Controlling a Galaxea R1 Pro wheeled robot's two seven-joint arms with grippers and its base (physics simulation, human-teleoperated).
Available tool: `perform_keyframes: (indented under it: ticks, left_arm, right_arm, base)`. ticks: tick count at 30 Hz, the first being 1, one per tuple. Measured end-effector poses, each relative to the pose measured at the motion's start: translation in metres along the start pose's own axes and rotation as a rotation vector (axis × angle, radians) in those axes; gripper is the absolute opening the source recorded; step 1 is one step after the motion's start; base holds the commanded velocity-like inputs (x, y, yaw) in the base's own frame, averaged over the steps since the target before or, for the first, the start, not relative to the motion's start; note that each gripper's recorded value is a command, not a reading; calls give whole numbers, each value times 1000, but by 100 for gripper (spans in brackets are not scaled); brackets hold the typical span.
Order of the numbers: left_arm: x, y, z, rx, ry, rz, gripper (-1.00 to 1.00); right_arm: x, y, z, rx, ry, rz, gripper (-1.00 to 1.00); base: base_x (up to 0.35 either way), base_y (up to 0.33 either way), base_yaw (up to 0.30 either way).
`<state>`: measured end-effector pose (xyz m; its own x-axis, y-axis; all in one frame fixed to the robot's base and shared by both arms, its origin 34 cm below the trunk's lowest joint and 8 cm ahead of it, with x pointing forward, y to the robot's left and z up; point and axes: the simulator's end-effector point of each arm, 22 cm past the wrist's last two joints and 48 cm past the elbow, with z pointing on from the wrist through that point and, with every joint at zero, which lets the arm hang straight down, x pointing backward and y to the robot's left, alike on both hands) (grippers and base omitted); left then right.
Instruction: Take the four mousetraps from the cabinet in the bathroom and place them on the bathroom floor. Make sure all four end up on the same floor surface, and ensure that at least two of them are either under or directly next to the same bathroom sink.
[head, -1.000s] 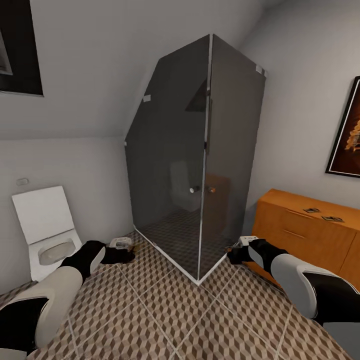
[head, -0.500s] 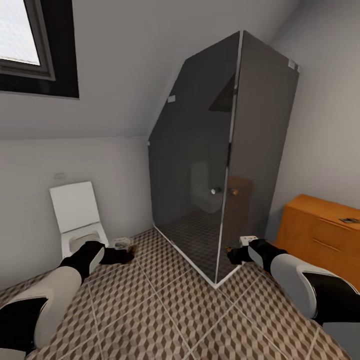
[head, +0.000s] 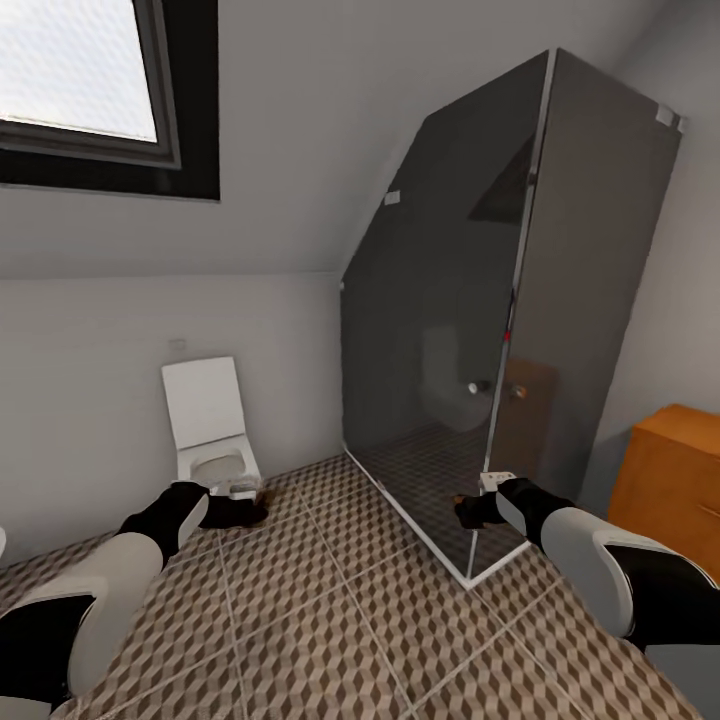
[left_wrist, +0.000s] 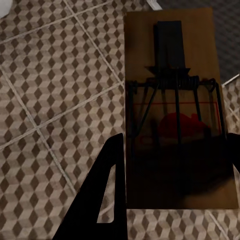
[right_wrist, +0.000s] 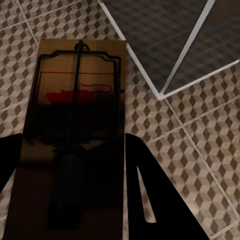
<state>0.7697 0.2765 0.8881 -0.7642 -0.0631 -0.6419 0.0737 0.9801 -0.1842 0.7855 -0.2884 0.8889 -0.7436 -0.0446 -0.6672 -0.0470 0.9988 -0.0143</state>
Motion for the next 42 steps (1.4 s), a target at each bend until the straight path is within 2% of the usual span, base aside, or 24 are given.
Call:
perform_keyframes:
  ticks: [42]
  left_arm:
    - [1, 0, 0, 0, 2, 0, -100]
  right_arm:
    - [0, 1, 0, -2, 0, 0, -100]
  base:
    - [0, 0, 285]
